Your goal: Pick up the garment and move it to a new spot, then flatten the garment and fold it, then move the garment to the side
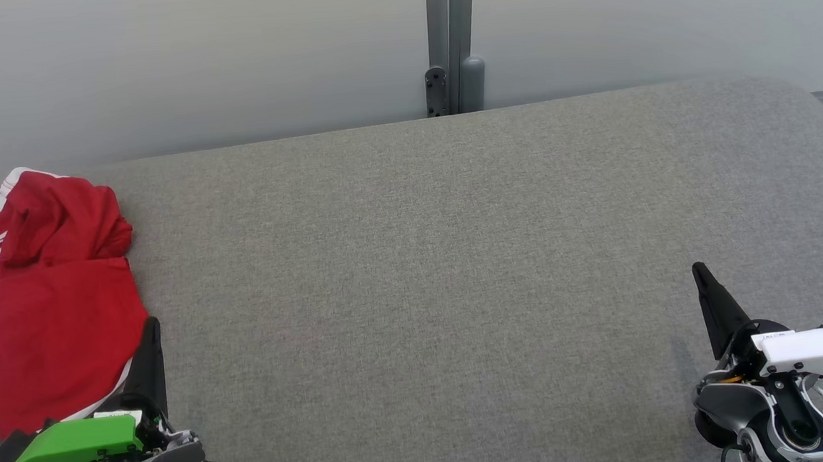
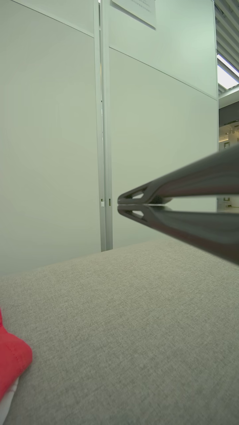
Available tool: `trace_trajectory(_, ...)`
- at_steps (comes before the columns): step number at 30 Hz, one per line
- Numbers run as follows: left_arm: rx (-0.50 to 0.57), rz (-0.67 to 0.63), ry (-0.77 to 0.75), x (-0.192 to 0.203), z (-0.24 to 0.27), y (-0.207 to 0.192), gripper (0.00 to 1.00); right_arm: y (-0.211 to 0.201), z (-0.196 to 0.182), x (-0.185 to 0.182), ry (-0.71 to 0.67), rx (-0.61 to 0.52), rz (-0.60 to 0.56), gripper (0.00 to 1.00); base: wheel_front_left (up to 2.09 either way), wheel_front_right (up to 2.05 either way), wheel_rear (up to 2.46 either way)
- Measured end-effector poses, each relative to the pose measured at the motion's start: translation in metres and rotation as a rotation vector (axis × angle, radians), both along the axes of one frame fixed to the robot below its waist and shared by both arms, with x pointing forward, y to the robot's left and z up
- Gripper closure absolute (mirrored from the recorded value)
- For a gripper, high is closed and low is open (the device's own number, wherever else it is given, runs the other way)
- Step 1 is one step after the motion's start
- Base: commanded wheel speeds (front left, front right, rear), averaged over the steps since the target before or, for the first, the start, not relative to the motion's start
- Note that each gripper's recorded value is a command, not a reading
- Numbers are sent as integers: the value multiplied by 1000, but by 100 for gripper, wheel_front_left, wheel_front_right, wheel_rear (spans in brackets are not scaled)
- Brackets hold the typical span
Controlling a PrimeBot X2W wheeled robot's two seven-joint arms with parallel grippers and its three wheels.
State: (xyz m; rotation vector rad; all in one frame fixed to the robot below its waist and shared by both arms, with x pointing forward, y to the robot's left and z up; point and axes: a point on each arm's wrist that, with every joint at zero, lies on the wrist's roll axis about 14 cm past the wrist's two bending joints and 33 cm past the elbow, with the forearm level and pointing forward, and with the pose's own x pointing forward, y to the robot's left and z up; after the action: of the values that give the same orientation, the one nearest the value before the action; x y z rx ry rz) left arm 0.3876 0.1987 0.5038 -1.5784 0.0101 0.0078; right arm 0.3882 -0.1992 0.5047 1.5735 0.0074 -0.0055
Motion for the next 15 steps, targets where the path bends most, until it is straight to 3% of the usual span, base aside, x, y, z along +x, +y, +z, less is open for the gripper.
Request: trace_trajectory(15,0,0,0,0,0,0,100,0,0,0,0,0,0,100,0,0,0)
